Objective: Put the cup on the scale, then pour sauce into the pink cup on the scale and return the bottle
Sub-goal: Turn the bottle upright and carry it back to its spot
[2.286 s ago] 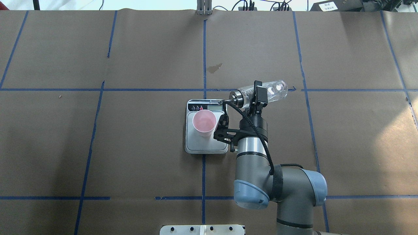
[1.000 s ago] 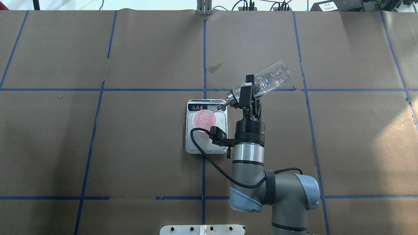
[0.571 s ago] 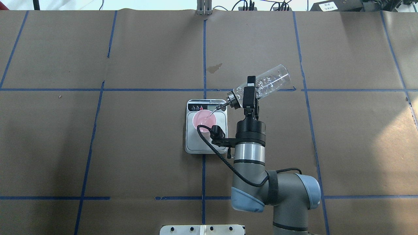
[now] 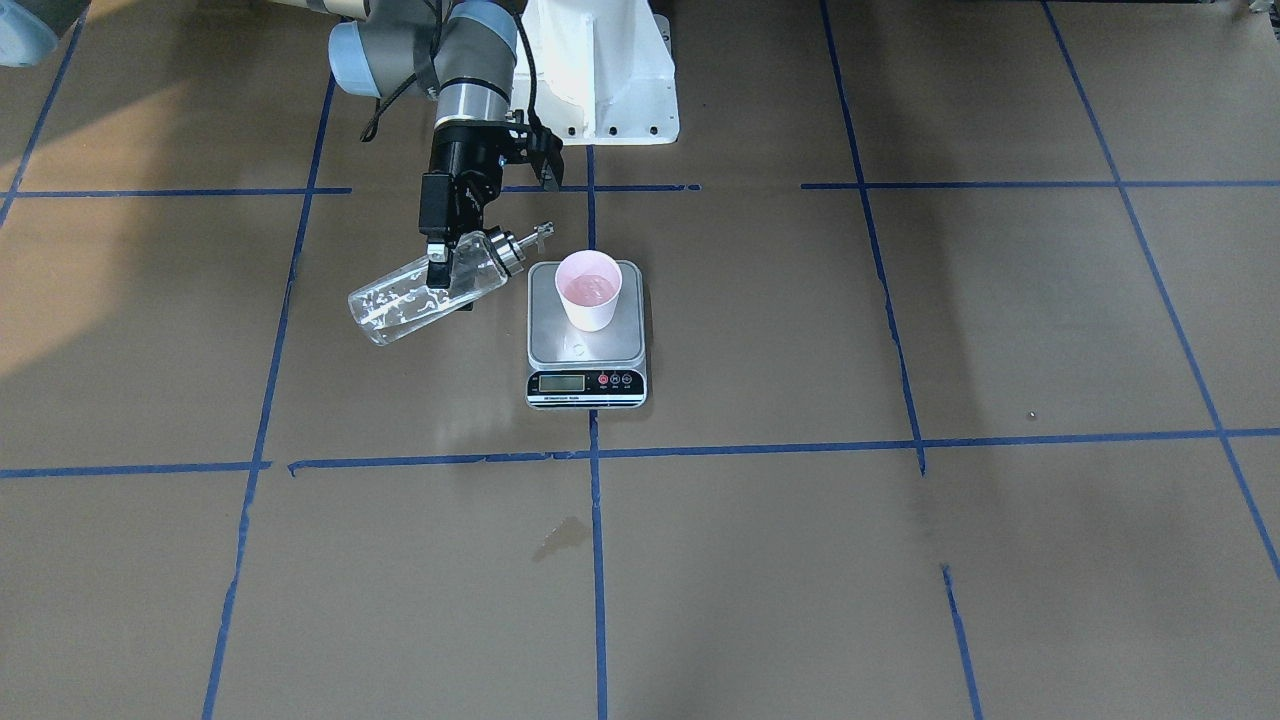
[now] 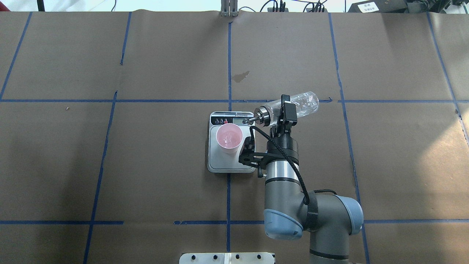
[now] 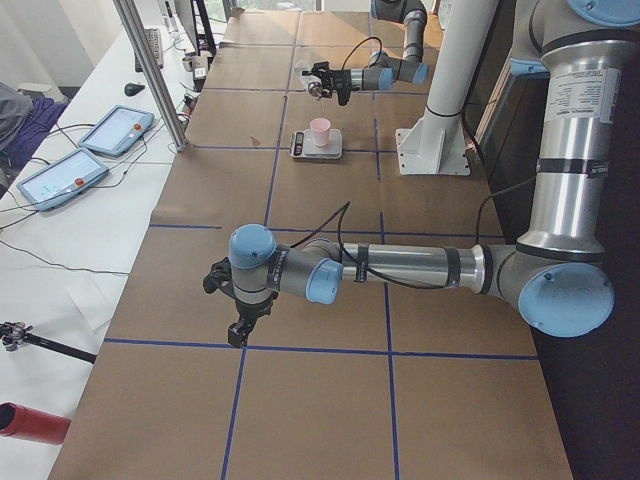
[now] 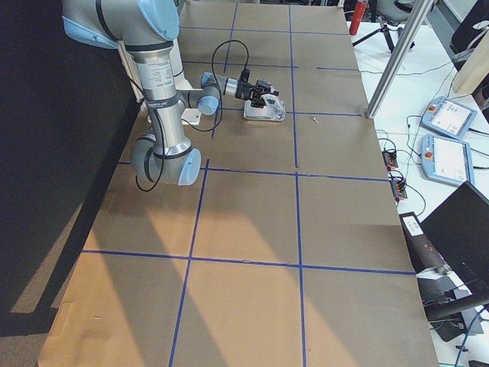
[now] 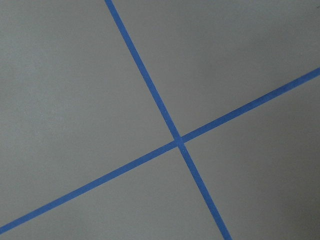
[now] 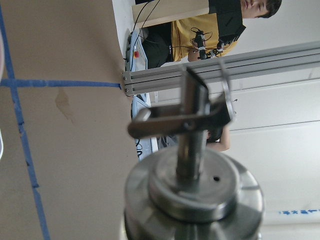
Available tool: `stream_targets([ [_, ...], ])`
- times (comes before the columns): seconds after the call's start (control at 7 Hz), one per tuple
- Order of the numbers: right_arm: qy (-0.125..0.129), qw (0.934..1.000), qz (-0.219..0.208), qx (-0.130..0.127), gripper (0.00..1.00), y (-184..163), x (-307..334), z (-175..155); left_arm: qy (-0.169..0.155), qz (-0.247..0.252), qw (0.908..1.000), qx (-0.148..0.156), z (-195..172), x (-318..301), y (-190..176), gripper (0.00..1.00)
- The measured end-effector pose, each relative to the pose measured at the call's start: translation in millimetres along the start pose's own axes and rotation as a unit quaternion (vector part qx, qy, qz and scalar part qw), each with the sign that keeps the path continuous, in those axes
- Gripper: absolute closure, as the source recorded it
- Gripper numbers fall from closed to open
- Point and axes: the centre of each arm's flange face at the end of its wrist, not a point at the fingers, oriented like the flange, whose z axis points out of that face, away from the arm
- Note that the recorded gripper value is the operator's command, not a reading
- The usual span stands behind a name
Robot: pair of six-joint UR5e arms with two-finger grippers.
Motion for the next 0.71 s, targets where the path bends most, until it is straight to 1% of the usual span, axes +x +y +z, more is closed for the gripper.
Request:
stream_targets([
  [0.14, -0.017, 0.998, 0.062, 0.002, 1.0, -0.5, 3.4, -2.4, 0.0, 0.001, 1.0, 0.001, -1.4, 0.9, -0.8, 0.0],
  [0.29, -0.036, 0.9921, 0.12, 0.005, 1.0, 1.1, 9.3, -4.9, 0.0, 0.002, 1.0, 0.002, -2.2, 1.4, -1.3, 0.0],
  [0.43, -0.059, 0.9796, 0.192, 0.011, 1.0, 5.8, 14.4, -7.1, -0.001, 0.003, 1.0, 0.003, -3.5, 2.3, -2.1, 0.0],
  [0.57, -0.084, 0.9578, 0.275, 0.016, 1.0, 13.5, 18.3, -8.1, -0.001, 0.004, 1.0, 0.005, -5.1, 3.3, -3.7, 0.0],
  [0.71, -0.104, 0.9323, 0.346, 0.016, 1.0, 26.8, 23.9, -4.4, -0.002, 0.005, 1.0, 0.007, -6.5, 3.8, -5.2, 0.0],
])
